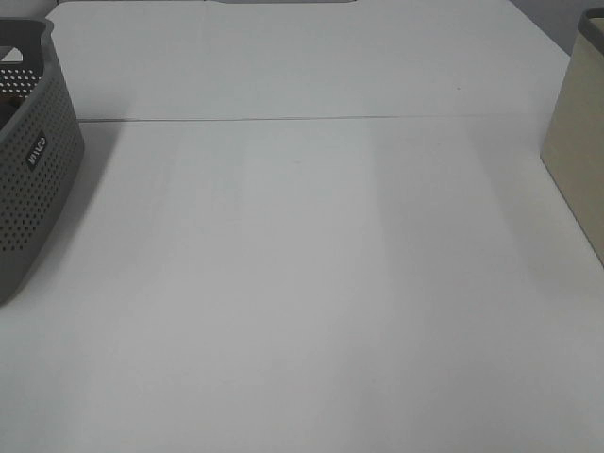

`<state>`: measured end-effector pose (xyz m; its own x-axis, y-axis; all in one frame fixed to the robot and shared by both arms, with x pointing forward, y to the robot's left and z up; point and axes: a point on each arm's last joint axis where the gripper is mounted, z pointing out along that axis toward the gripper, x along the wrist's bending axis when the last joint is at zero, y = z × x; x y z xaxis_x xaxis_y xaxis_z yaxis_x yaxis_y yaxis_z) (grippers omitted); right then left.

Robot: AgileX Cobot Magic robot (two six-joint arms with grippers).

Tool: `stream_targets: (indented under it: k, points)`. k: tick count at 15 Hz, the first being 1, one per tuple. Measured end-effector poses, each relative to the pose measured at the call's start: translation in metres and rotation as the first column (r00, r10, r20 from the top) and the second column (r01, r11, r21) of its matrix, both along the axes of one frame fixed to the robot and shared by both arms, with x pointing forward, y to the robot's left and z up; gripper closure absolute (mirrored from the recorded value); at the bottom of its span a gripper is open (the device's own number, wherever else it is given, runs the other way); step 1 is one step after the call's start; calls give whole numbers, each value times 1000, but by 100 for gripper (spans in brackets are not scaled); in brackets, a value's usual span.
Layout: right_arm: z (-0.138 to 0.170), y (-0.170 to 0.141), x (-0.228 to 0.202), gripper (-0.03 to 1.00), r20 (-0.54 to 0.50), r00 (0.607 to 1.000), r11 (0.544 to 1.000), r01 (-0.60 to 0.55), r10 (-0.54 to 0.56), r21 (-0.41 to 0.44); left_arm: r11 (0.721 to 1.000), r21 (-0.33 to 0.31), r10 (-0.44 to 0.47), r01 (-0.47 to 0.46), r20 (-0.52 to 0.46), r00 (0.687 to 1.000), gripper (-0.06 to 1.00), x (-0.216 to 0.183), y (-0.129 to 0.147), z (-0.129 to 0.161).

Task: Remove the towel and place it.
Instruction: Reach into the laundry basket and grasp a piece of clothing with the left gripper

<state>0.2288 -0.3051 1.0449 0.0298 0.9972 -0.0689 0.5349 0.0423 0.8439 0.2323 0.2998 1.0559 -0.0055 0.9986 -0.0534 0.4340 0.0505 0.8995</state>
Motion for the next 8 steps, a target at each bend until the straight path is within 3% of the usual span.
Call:
stream_targets:
  k: [8]
  points:
    - [0, 0, 0, 22, 0, 1000, 1000, 0, 0, 0, 1000, 9, 6, -6, 0, 1000, -5, 0, 1, 0]
